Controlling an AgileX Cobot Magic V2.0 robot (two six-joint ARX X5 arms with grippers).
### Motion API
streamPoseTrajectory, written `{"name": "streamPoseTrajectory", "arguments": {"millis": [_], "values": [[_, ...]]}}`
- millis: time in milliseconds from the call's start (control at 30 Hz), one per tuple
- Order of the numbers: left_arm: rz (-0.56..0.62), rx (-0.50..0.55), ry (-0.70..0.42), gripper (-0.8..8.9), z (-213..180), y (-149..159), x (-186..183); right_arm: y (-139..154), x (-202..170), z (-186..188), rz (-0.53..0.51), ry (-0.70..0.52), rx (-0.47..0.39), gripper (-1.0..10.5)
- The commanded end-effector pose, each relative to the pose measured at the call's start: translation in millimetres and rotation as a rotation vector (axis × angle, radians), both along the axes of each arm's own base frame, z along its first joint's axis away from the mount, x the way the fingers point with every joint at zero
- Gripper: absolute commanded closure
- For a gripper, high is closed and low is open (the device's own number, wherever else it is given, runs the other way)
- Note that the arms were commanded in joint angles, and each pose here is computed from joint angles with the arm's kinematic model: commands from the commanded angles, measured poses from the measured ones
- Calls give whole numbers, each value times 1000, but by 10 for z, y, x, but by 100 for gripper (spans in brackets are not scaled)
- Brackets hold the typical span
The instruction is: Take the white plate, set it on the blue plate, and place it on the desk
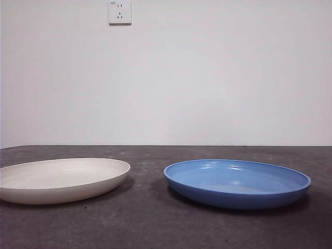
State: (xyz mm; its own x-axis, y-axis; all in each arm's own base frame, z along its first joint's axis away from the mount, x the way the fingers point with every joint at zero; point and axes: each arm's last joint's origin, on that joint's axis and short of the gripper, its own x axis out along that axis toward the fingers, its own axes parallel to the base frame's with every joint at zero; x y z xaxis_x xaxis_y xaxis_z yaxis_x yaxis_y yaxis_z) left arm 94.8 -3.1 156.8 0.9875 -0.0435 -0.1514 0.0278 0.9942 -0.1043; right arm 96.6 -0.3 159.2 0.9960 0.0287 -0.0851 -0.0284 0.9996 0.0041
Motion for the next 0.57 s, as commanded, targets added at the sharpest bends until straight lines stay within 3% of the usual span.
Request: {"name": "streamPoseTrajectory", "arguments": {"millis": [33,100,233,567], "values": [[-26,-46,-7,797,-40,-10,13,20,1,-15,53,12,126,938],[-34,-47,-8,797,-35,-12,11,26,0,-21,73,21,157,939],[-32,-84,-10,797,51,-15,-2,27,-17,32,58,42,302,939],[-53,-184,-41,797,634,-51,1,47,-15,415,106,118,424,939]]}}
